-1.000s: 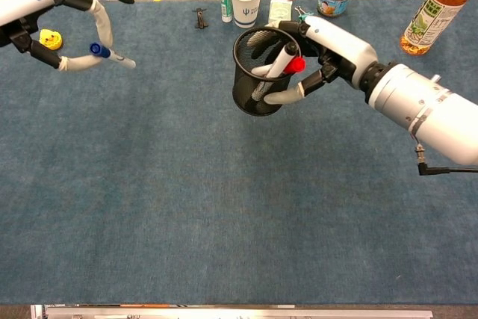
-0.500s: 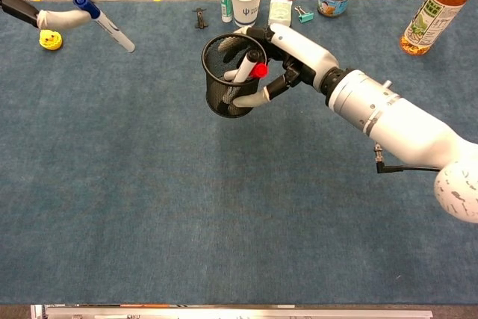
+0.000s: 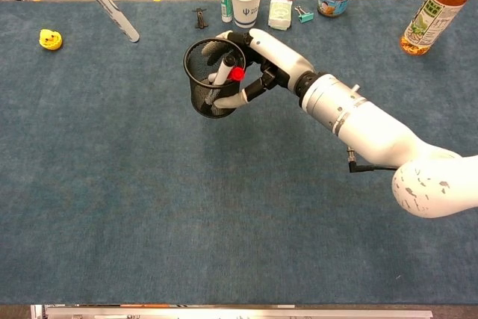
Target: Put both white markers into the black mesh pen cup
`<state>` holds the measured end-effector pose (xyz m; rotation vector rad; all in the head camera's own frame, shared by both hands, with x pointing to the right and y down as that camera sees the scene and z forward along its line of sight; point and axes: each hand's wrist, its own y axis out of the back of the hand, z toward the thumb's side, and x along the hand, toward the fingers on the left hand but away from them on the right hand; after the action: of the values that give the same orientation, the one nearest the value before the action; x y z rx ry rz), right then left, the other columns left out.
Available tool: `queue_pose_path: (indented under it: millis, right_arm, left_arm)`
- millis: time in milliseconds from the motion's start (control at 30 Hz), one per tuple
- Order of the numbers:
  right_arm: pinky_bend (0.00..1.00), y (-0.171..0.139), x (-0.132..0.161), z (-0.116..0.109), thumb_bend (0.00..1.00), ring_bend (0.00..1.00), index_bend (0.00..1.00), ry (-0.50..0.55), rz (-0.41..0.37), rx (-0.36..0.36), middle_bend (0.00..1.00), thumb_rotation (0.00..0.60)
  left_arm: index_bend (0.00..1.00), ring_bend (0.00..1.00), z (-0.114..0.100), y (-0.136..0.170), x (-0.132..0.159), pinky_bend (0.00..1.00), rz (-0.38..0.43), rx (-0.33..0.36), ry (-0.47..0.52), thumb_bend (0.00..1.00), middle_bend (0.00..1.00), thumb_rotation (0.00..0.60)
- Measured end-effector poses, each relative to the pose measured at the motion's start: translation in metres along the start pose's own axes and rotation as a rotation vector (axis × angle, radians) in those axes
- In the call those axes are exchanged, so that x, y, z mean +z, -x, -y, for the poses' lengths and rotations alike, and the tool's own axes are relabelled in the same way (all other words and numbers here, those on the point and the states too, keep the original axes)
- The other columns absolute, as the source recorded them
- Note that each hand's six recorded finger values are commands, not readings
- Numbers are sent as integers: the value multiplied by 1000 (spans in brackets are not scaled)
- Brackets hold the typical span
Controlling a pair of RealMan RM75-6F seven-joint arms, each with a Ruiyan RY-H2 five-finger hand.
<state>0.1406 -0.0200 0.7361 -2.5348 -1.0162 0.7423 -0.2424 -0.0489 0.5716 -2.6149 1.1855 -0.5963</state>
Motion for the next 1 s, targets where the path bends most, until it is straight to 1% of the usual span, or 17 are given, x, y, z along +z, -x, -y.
queue_pose_path:
  millis: [100, 233, 367, 633, 1000]
  right_arm:
    - [366, 4, -2, 2, 408, 329, 426, -1, 8, -2, 364, 600]
    - [366, 10, -2, 6, 408, 329, 426, 3, 16, -3, 364, 600]
    - [366, 16, 2, 11, 408, 329, 426, 2, 15, 2, 365, 600]
    - [366, 28, 12, 19, 408, 330, 426, 5, 17, 8, 364, 600]
    - [366, 37, 19, 31, 409, 330, 426, 19, 23, 14, 365, 600]
  left_arm:
    - [596, 27, -2, 1, 4, 86, 2, 1, 15, 327, 147, 600]
    - [595, 27, -2, 2, 7, 86, 2, -2, 66, 329, 147, 600]
    - [595, 27, 3, 3, 9, 86, -5, -25, 112, 330, 146, 600]
    - [594, 27, 21, 2, 13, 86, -7, -96, 137, 330, 147, 600]
    - [592, 27, 31, -8, 13, 86, -8, -119, 168, 329, 147, 600]
